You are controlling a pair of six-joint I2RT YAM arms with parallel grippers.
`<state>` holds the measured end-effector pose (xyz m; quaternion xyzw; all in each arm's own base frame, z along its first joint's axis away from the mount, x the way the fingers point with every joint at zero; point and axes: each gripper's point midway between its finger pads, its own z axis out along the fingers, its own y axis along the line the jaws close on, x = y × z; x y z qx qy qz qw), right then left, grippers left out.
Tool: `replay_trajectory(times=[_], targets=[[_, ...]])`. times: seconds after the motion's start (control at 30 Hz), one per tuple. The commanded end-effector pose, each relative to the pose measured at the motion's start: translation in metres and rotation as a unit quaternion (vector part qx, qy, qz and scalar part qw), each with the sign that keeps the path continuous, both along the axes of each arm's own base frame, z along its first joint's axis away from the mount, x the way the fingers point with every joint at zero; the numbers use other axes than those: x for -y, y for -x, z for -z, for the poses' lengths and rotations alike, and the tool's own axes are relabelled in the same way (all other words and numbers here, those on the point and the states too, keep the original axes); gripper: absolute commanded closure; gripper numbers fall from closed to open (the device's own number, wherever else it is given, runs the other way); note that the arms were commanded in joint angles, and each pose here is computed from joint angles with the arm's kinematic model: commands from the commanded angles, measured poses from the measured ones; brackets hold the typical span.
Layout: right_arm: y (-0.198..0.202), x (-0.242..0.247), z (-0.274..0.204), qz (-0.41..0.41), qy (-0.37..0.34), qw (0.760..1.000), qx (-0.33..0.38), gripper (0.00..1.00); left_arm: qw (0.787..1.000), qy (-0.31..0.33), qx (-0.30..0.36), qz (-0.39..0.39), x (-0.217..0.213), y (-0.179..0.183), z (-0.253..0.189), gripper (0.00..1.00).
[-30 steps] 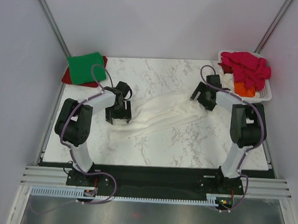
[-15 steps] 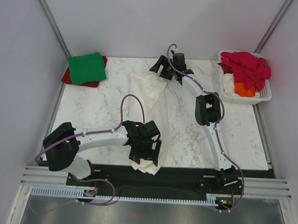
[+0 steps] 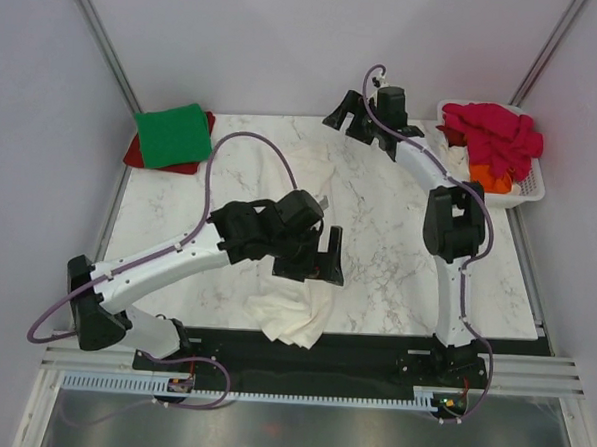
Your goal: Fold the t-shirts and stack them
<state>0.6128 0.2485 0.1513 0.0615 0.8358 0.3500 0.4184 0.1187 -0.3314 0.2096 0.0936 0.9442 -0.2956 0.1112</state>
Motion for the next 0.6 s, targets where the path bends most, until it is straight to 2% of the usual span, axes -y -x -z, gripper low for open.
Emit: replay_trajectory(times=[0.0,0.07,0.1,0.2,0.3,0.43,0.57], targets=[[0.049,-0.037,-0.060,-0.065,-0.006,0.997,0.051,0.02,0.990,-0.089,0.102,-0.026,-0.060,-0.027,-0.024,0.00],[0.078,-0.061,-0.036,-0.095,0.007,0.995,0.027,0.02,0.983,-0.122,0.133,-0.039,-0.092,-0.033,-0.031,0.00],[0.085,-0.069,-0.029,-0.105,0.010,0.994,0.021,0.02,0.974,-0.148,0.152,-0.073,-0.112,-0.048,-0.031,0.00],[0.109,-0.099,0.004,-0.137,0.007,0.990,-0.019,0.04,0.960,-0.186,0.172,-0.123,-0.160,-0.061,-0.032,0.02],[0.127,-0.134,0.029,-0.172,-0.007,0.984,-0.049,0.12,0.949,-0.192,0.194,-0.157,-0.194,-0.067,-0.032,0.05],[0.132,-0.152,0.074,-0.178,0.002,0.980,-0.093,0.15,0.937,-0.199,0.221,-0.183,-0.219,-0.071,-0.029,0.05],[0.117,-0.145,0.104,-0.157,0.015,0.982,-0.108,0.15,0.930,-0.214,0.226,-0.197,-0.235,-0.070,-0.017,0.03]])
